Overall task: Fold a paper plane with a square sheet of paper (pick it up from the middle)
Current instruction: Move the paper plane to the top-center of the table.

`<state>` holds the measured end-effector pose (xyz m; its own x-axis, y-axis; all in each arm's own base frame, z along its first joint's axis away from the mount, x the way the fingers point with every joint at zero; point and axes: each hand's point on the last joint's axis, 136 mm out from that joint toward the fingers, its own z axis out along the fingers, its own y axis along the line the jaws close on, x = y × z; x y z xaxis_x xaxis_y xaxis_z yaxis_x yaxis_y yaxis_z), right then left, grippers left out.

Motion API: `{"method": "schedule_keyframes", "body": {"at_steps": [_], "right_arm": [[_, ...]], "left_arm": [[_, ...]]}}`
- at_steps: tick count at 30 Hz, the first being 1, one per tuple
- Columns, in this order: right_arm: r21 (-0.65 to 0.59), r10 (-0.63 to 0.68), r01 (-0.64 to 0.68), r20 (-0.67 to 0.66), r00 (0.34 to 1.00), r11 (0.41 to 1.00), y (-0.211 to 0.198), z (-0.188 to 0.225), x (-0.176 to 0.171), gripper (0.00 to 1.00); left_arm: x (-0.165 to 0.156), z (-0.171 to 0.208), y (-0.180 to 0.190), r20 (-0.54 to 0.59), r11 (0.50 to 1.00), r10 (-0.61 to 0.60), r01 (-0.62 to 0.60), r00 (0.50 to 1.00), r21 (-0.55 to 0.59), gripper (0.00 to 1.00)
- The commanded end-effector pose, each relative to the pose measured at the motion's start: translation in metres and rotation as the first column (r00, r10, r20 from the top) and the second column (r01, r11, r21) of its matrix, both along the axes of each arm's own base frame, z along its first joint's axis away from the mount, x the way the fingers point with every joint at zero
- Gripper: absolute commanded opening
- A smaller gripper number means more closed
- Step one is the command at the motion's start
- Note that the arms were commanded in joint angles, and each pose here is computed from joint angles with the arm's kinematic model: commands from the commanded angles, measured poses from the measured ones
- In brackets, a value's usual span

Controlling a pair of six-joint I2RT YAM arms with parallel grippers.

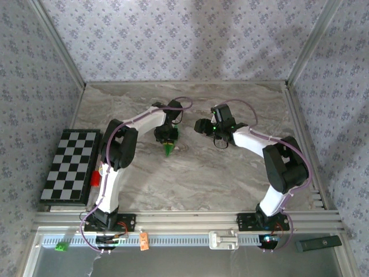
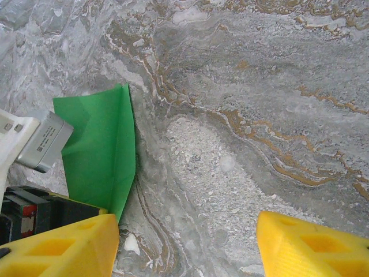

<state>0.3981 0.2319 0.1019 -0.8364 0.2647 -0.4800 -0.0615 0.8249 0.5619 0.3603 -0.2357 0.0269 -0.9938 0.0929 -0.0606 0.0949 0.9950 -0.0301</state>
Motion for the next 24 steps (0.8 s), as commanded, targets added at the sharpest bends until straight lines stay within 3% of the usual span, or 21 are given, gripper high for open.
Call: {"method": "schedule_keyframes", "body": {"at_steps": [1, 9, 19, 24], "right_arm": [[-0.012, -0.003, 0.003, -0.033, 0.999, 1.0, -0.003, -0.01, -0.004, 0.66], [-0.048, -0.013, 0.013, -0.003, 1.0, 0.999, -0.01, -0.003, -0.002, 0.7], [-0.151, -0.008, 0.019, 0.074, 0.997, 0.988, -0.033, 0.006, 0.001, 0.84], [-0.186, -0.017, 0.034, 0.089, 0.996, 0.982, -0.042, 0.007, 0.001, 1.0]], "left_arm": [[-0.001, -0.002, -0.001, -0.009, 1.0, 0.008, -0.008, 1.0, 0.016, 0.13], [0.025, 0.022, -0.003, 0.105, 1.0, 0.019, -0.021, 0.994, 0.012, 0.05], [0.083, 0.035, -0.016, 0.223, 0.998, 0.054, -0.05, 0.973, -0.027, 0.05], [0.1, 0.033, -0.021, 0.253, 0.999, 0.049, -0.045, 0.966, -0.019, 0.05]]}}
